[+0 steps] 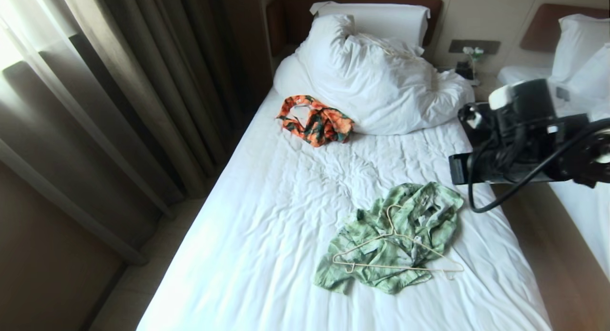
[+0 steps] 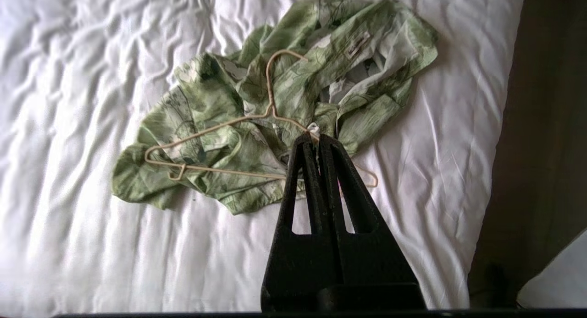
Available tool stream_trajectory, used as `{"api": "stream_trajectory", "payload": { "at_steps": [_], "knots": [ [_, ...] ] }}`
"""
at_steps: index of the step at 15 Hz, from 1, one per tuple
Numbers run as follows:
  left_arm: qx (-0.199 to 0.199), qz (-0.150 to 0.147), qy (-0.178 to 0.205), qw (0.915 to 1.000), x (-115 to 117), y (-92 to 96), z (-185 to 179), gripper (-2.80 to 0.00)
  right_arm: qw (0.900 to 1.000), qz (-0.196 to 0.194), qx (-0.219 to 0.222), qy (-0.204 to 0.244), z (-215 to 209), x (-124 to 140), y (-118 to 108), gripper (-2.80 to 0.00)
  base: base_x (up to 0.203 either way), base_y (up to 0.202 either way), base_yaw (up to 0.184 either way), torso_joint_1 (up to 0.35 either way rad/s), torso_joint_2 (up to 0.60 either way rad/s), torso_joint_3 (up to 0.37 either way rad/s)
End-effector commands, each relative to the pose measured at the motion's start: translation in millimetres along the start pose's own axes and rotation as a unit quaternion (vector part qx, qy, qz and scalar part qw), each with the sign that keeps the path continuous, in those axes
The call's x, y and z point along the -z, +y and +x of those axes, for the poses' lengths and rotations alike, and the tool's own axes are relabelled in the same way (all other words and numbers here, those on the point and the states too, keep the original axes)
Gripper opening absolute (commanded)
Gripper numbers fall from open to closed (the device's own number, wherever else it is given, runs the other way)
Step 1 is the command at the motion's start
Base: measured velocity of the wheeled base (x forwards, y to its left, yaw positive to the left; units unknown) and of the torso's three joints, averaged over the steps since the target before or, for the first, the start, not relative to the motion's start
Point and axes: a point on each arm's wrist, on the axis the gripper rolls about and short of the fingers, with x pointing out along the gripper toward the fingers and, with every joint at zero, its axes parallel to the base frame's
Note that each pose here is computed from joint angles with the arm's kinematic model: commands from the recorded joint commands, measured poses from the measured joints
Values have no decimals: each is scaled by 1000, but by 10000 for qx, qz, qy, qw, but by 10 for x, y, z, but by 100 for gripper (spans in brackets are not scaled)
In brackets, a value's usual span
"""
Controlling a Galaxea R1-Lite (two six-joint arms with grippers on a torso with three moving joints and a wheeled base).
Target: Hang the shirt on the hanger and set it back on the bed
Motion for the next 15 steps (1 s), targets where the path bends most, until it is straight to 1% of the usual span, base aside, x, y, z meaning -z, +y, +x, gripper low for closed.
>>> {"api": "stream_trajectory", "payload": {
  "at_steps": [1,3,4,6,8,11,13,15],
  "knots": [
    [-113,36,-135,9998,35,16,-81,-280,9967,254,-66,-766,-732,-182,-146,-280,0,0,0,0,0,0],
    [-354,148,-27,9993,139,44,-88,-280,9917,486,56,-1191,-1338,-168,-228,-280,0,0,0,0,0,0],
    [-360,262,-71,9990,185,53,-125,-280,9888,560,133,-1379,-1631,-110,-260,-280,0,0,0,0,0,0],
    [-211,783,-68,9967,314,76,-188,-280,9828,717,420,-1649,-2087,42,-386,-280,0,0,0,0,0,0],
    [-151,1005,-57,9948,444,104,-226,-280,9749,955,698,-1886,-2429,195,-563,-280,0,0,0,0,0,0],
    [-116,1133,105,9934,634,165,-232,-280,9601,1326,1023,-2240,-2964,525,-822,-280,0,0,0,0,0,0],
    [-27,1466,145,9891,760,204,-251,-280,9502,1507,1262,-2417,-3262,791,-930,-280,0,0,0,0,0,0],
    [33,1656,100,9861,864,236,-278,-280,9463,1520,1351,-2513,-3432,1063,-975,-280,0,0,0,0,0,0]
  ]
}}
